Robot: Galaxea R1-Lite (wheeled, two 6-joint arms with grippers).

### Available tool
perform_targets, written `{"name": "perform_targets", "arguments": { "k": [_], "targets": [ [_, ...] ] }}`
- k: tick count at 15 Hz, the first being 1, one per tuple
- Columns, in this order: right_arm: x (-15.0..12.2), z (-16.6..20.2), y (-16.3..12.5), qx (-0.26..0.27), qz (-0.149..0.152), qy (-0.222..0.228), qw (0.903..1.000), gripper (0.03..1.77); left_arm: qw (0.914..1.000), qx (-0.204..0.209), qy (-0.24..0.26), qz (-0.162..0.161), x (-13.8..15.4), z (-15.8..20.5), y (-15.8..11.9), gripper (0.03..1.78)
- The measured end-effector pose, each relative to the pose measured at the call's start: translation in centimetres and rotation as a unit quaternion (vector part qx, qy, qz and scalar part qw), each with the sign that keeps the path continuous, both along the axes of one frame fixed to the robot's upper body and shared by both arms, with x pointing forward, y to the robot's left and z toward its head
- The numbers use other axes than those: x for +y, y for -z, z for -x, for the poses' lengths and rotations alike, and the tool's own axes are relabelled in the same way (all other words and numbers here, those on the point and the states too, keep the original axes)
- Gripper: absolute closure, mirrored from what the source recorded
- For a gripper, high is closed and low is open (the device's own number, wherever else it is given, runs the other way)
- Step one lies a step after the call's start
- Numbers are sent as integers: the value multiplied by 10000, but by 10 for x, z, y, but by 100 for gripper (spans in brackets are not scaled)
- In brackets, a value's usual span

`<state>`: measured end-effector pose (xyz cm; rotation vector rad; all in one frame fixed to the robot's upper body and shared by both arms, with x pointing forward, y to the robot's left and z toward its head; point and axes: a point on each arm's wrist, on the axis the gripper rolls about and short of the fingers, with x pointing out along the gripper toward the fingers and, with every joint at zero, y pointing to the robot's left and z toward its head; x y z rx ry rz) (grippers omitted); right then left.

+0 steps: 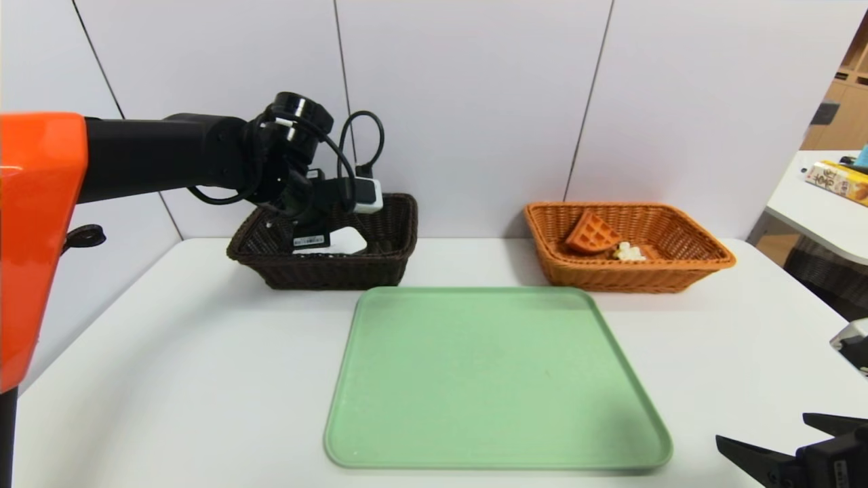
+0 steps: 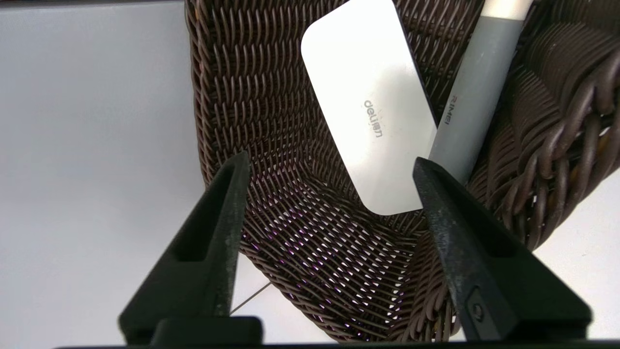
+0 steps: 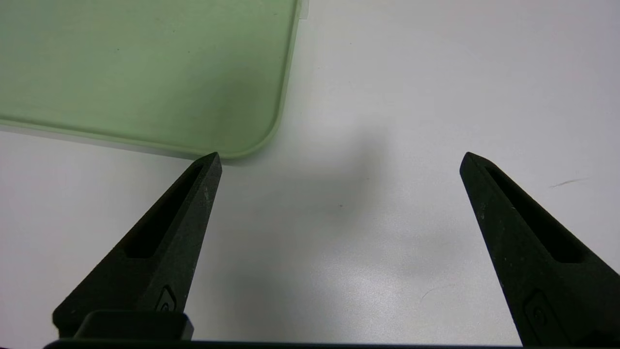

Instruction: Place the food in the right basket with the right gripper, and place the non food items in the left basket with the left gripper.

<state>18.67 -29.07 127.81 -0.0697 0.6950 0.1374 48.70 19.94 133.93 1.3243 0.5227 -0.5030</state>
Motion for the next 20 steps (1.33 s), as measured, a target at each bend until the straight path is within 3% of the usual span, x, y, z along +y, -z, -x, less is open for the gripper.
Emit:
{"name": "perform_targets", "arguments": {
  "k": [5,7,11,13,17,20],
  "targets": [
    [0,0,0,-13,-2,-1,10000,10,9999,-79,-12,66,1,3,-6,34],
    [0,0,0,-17,0,-5,10000,10,9992,-361,-8,187,-1,1,-13,30],
    [0,0,-1,-32,55,-50,10000,10,9930,-893,-208,739,-4,-2,-28,22],
    [0,0,-1,-36,67,-56,10000,10,9838,-1297,-335,1195,-7,-4,-44,19],
    [0,0,-2,-70,97,-53,9999,10,9671,-1436,-593,2012,-14,9,-63,16],
    [-1,1,-3,-119,139,-9,9998,10,9418,-1549,-965,2822,-17,28,-84,14]
  ]
}}
